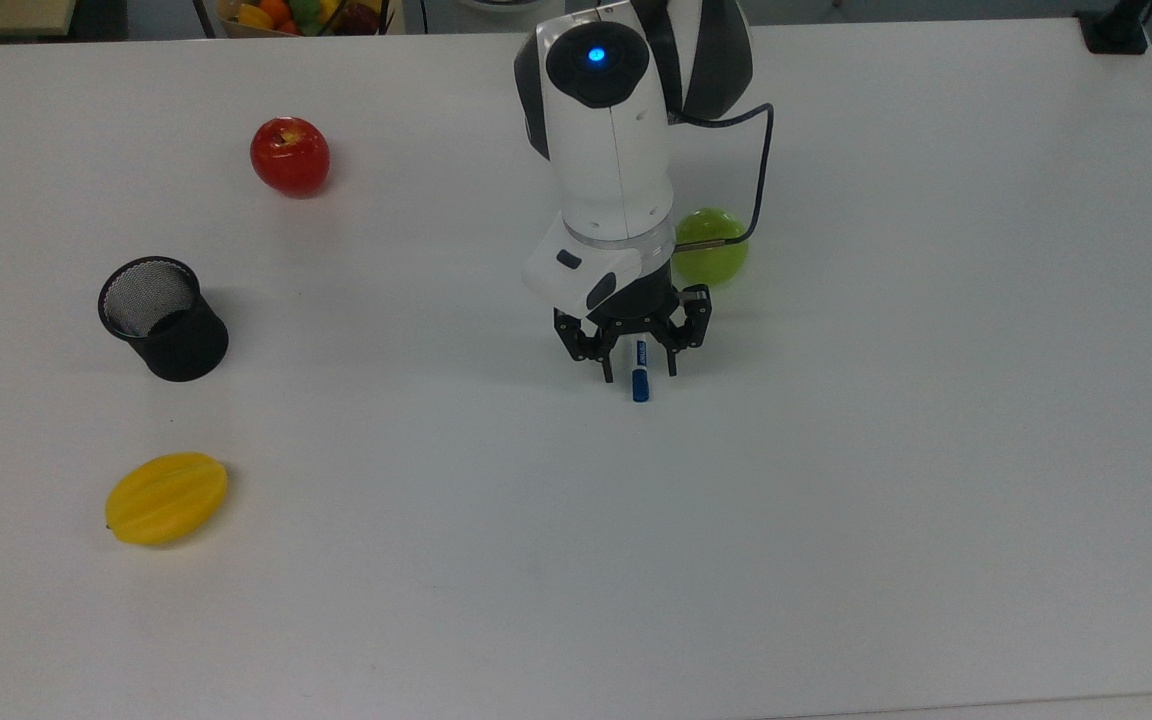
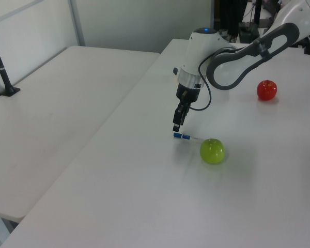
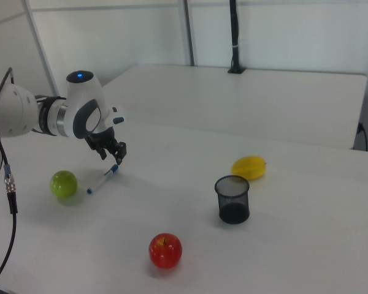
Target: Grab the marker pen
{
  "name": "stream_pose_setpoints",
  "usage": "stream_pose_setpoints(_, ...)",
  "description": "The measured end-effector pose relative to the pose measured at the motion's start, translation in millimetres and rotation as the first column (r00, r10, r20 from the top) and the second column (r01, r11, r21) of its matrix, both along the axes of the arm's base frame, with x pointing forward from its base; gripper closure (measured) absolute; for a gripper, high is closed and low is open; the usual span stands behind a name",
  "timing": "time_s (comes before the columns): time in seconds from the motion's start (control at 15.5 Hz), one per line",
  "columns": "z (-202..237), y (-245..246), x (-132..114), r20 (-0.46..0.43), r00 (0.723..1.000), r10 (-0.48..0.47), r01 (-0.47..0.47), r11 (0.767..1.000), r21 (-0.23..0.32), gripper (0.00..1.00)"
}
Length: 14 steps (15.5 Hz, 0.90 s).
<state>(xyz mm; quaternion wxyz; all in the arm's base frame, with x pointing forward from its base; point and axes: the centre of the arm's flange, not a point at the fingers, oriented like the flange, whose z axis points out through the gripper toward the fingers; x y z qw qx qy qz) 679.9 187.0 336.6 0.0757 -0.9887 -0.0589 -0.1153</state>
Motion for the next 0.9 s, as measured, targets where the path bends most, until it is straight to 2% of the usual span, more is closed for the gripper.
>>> stream_pose_setpoints(0.19, 5.0, -0.5, 2.6, 0.021, 1.000, 0.020, -0.020, 0.999, -0.028, 0.07)
stream_pose_setpoints(0.26, 7.9, -0.9, 3.8, 0.028, 0.999, 0.023, -0.022, 0.999, -0.031, 0.01)
stream_pose_setpoints(0.58, 40.4, -6.5, 3.0, 0.060, 0.998, 0.018, -0.016, 0.999, -0.037, 0.00)
stream_pose_setpoints(0.77, 84.0, -15.7, -13.0, 0.002, 1.000, 0.016, -0.016, 0.997, -0.074, 0.00)
stream_pose_setpoints(0.9, 131.4, -35.6, -33.1, -0.054, 0.999, -0.006, 0.000, 0.994, -0.112, 0.00)
